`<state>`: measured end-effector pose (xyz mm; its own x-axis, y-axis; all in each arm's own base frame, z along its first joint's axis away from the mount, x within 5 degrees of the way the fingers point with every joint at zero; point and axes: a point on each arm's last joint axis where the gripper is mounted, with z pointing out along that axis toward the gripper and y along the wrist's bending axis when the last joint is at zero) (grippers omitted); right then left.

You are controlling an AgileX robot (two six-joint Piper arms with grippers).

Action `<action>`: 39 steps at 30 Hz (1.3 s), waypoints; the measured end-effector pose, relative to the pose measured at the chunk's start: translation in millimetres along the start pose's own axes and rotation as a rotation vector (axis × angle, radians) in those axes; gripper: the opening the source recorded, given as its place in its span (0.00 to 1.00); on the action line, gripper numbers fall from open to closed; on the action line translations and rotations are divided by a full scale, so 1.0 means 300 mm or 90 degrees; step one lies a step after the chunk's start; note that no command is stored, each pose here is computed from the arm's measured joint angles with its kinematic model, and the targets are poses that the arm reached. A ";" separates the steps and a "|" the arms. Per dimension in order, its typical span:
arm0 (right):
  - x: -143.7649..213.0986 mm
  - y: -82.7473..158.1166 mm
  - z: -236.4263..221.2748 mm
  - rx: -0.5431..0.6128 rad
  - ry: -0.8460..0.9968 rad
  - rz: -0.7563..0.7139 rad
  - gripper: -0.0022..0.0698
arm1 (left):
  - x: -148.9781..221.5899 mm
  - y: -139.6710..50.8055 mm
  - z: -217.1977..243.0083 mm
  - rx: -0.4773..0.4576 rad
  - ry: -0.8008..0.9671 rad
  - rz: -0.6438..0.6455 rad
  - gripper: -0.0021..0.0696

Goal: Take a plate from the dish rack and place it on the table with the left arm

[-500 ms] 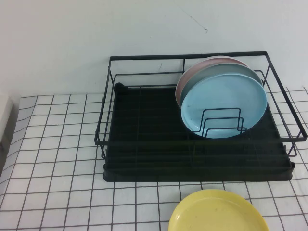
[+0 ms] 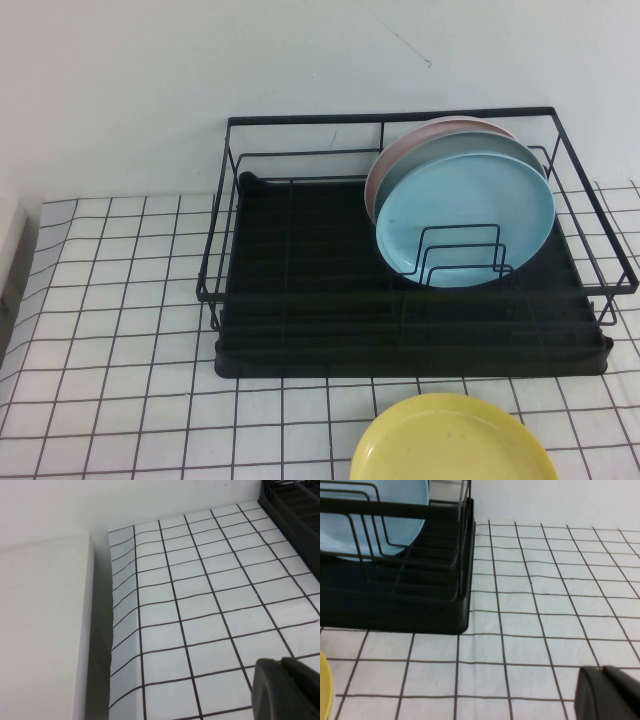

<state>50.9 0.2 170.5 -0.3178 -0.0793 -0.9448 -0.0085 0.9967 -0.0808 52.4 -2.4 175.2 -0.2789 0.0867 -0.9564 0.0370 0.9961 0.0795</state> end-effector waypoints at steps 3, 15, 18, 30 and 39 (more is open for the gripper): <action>0.000 0.000 0.000 0.000 0.000 0.000 0.03 | 0.000 0.000 0.000 0.000 0.000 0.001 0.02; 0.000 0.000 0.000 0.000 0.000 0.000 0.03 | 0.000 -0.001 0.000 0.002 0.000 -0.004 0.02; 0.000 0.000 0.000 0.000 0.000 0.000 0.03 | 0.000 -0.001 0.000 0.002 0.000 -0.004 0.02; 0.000 0.000 0.000 0.000 0.000 0.000 0.03 | 0.000 -0.002 0.000 0.004 -0.001 -0.010 0.02; 0.000 0.000 0.000 0.000 0.000 0.000 0.03 | -0.035 -0.027 -0.002 0.071 -0.072 -0.254 0.02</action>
<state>50.9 0.2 170.5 -0.3178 -0.0793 -0.9448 -0.0085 0.9967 -0.0808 54.6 -11.3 184.9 -0.1863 -0.3132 -0.9312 0.0527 0.9433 -0.3279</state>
